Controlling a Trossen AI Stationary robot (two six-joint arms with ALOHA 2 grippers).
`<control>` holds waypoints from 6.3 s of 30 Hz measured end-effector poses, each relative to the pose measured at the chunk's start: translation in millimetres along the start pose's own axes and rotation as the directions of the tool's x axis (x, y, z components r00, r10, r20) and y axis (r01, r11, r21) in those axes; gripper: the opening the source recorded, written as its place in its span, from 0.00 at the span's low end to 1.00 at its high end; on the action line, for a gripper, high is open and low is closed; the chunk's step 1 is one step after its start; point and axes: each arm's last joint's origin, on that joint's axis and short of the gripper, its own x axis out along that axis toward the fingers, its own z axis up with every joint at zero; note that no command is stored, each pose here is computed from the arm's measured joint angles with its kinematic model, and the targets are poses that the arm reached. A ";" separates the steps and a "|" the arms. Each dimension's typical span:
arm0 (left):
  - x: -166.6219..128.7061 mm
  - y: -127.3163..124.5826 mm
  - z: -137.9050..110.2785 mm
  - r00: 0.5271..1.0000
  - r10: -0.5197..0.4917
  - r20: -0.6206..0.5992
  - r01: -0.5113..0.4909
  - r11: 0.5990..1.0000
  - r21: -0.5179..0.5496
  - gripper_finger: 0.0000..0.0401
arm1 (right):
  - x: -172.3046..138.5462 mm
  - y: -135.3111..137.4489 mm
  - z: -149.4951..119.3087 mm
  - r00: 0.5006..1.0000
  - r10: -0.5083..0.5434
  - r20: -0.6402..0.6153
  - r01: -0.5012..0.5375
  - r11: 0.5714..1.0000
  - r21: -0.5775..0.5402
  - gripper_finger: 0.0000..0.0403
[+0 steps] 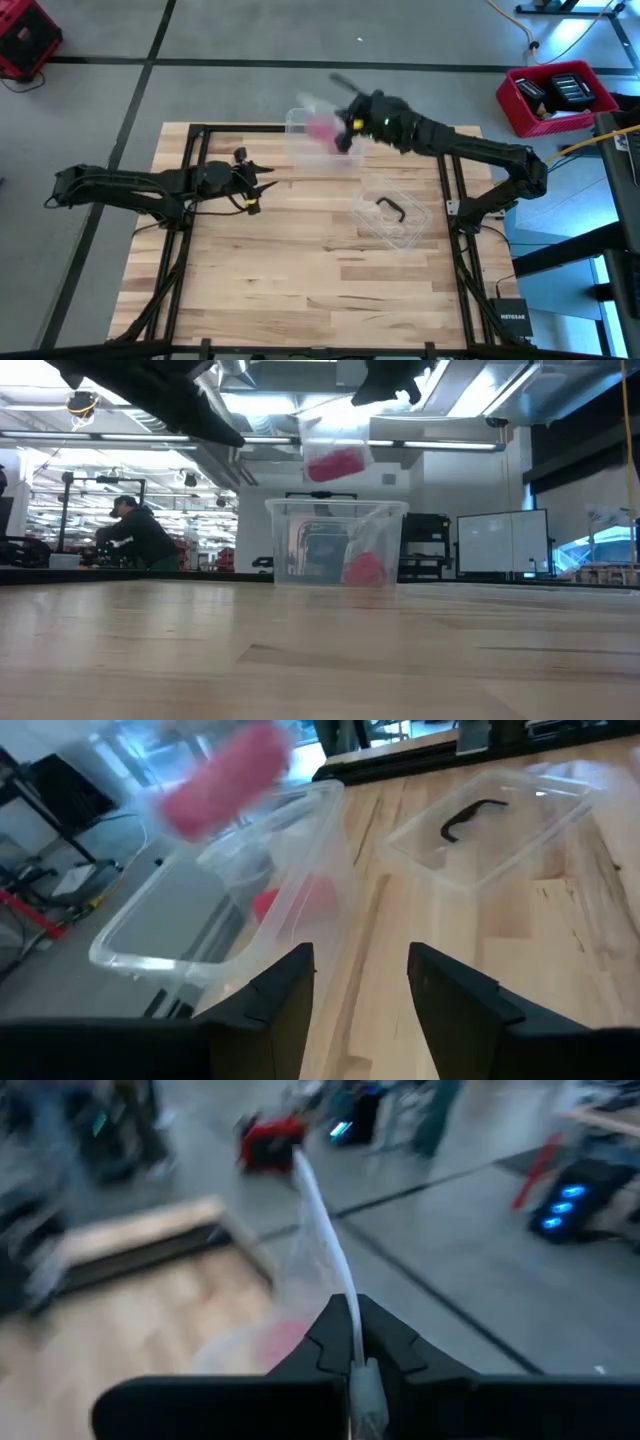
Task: Roll bandage
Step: Put the packed bandage into the transparent bin, then close the transparent bin lid
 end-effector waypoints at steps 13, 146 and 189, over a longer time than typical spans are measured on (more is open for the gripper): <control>-1.0 0.1 -6.0 0.998 -0.008 -0.058 0.004 0.998 -0.061 0.37 | 85.6 -9.3 -55.5 0.998 -0.062 0.018 0.057 0.977 0.206 0.04; 106.2 -121.7 -68.9 0.902 -0.358 -0.243 0.264 0.900 -0.346 0.37 | -68.6 49.0 -263.5 0.564 0.338 -0.754 -0.190 0.941 0.280 0.39; 177.4 -199.4 -18.6 0.950 -0.238 -0.201 0.305 0.840 0.449 0.37 | -65.3 -18.1 -275.3 0.559 0.522 -0.645 -0.157 0.830 0.535 0.39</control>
